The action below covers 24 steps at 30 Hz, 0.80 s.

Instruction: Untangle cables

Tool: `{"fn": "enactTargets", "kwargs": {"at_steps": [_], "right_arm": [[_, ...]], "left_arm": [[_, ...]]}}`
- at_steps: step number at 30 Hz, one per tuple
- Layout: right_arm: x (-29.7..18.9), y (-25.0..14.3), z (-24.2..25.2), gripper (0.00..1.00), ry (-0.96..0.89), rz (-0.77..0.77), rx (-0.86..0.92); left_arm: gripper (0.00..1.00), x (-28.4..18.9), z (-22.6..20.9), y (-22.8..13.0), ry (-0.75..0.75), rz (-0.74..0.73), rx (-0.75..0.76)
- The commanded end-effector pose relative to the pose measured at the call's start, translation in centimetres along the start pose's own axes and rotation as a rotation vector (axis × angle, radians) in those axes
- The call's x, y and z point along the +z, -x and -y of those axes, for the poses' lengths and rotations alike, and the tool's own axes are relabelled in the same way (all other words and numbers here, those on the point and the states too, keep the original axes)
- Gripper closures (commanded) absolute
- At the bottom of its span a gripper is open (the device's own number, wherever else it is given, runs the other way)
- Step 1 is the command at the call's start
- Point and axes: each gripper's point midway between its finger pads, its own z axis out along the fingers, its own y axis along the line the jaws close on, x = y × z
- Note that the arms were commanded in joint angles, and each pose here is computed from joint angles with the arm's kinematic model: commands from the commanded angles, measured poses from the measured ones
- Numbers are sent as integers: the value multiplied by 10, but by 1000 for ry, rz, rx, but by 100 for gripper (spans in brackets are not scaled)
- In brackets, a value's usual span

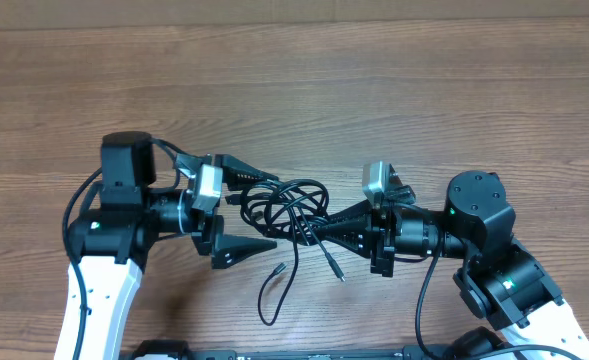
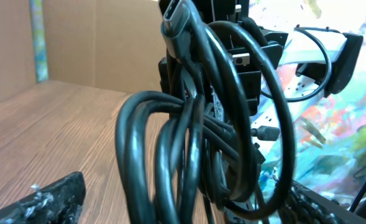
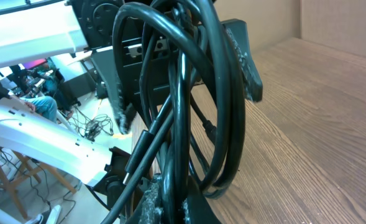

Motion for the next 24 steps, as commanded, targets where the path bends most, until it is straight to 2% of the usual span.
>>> {"fn": "enactTargets", "kwargs": {"at_steps": [1, 11, 19, 21, 24], "right_arm": [[-3, 13, -6, 96, 12, 23, -25], [3, 6, 3, 96, 10, -1, 8], [7, 3, 7, 96, 12, -10, 18], [7, 3, 6, 96, 13, -11, 18], [7, 3, 6, 96, 13, -11, 18]], "left_arm": [[7, 4, 5, 8, -48, 19, 28], [26, 5, 1, 13, -54, 18, 35], [37, 5, 1, 14, -54, 18, 44], [45, 5, 0, 15, -54, 18, 49], [64, 5, 0, 15, -54, 18, 51]]}}
